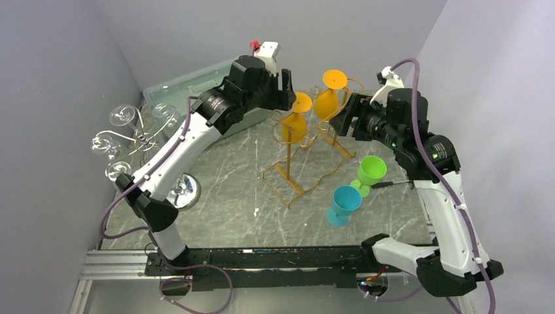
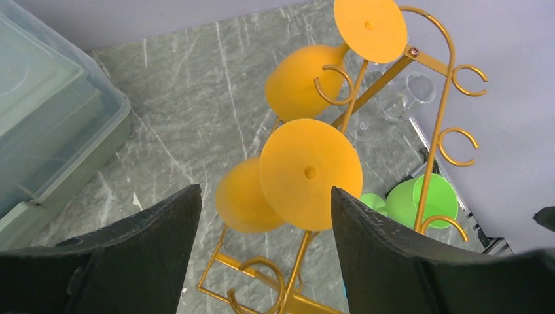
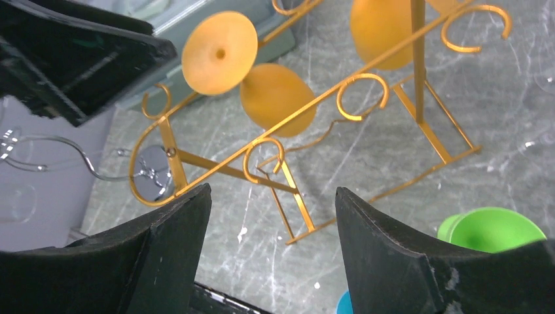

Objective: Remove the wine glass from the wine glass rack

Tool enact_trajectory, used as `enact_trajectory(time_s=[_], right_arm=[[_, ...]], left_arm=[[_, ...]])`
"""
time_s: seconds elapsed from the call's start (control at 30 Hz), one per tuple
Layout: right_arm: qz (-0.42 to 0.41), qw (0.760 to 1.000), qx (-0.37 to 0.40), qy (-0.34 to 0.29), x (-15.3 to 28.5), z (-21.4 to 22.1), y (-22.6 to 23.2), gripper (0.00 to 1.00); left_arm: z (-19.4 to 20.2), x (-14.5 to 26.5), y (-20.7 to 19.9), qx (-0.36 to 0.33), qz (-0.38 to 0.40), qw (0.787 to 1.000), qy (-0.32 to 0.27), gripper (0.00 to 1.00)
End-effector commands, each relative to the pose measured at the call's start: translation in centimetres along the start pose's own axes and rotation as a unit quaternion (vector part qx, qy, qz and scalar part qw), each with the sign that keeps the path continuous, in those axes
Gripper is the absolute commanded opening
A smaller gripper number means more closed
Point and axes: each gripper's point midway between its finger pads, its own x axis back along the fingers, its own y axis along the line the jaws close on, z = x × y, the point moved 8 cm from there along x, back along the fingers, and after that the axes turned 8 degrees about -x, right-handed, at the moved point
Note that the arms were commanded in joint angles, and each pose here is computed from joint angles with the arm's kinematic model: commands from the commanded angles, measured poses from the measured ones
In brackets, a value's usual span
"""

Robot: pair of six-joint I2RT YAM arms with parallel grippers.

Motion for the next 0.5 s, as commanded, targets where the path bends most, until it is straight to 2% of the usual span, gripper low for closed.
enact_trajectory(time_s=[0.0,0.23,0.47], right_arm=[[-0.097,0.995,0.010,-0.037,0.2,-2.3,1.5,0.72],[-0.116,0.992,-0.007,-0.047,-0.6,-3.3,0.8,0.72],[-0.131,0.990,-0.023,-0.044,-1.2,-3.0,0.3,0.71]], left_arm=[[-1.9,-0.2,0.2,0.044,0.034,0.998,-0.024,0.75],[-1.3,-1.5,1.8,0.106,0.073,0.992,-0.007,0.65],[-0.9,-2.2,1.5,0.151,0.126,0.980,0.005,0.58]])
